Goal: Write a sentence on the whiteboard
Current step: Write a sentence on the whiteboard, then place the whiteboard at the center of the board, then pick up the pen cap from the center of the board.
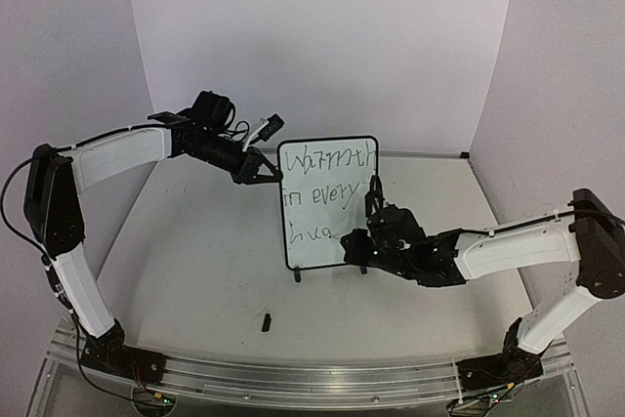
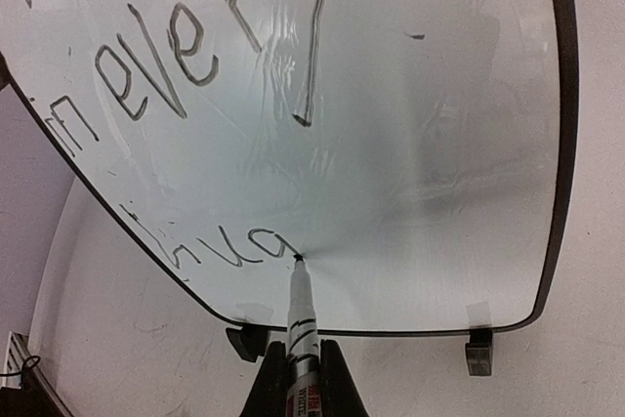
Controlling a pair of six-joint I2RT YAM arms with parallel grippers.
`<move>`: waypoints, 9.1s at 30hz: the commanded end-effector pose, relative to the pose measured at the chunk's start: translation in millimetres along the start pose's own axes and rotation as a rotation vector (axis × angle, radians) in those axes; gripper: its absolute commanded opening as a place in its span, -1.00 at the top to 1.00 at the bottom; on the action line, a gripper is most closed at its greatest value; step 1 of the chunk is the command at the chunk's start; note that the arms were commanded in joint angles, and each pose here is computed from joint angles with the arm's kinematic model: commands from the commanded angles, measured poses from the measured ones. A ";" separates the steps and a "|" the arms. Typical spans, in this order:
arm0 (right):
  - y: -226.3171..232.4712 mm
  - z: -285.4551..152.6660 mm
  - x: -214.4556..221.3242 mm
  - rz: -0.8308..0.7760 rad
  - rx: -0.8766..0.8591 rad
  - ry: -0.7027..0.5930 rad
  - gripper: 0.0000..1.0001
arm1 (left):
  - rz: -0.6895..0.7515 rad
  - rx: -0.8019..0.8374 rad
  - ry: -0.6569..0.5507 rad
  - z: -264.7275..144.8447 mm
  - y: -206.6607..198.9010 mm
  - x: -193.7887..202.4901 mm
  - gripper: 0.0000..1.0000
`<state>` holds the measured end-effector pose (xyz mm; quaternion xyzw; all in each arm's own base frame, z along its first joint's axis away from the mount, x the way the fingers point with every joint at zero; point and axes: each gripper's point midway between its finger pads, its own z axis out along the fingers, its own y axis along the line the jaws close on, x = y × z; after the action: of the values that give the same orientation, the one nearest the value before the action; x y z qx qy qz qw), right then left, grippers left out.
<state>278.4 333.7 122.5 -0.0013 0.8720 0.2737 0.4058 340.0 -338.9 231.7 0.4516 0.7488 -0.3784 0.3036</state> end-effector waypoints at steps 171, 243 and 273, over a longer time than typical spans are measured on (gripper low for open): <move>13.3 -118.1 -34.7 -0.217 -0.314 -0.004 1.00 | -0.528 -0.411 -0.187 -60.8 -11.9 82.5 -0.31; -19.3 -109.1 -2.4 -0.125 -0.237 0.047 1.00 | -0.635 -0.604 0.479 68.5 -131.9 275.6 0.66; 74.7 -132.2 42.2 -0.100 -0.759 0.561 1.00 | 0.031 -0.183 0.328 42.6 -186.1 180.3 1.00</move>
<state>160.0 326.3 168.7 -0.2294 0.8252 0.4797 0.1904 112.0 -329.9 75.9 0.3930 0.8827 -0.1774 0.1867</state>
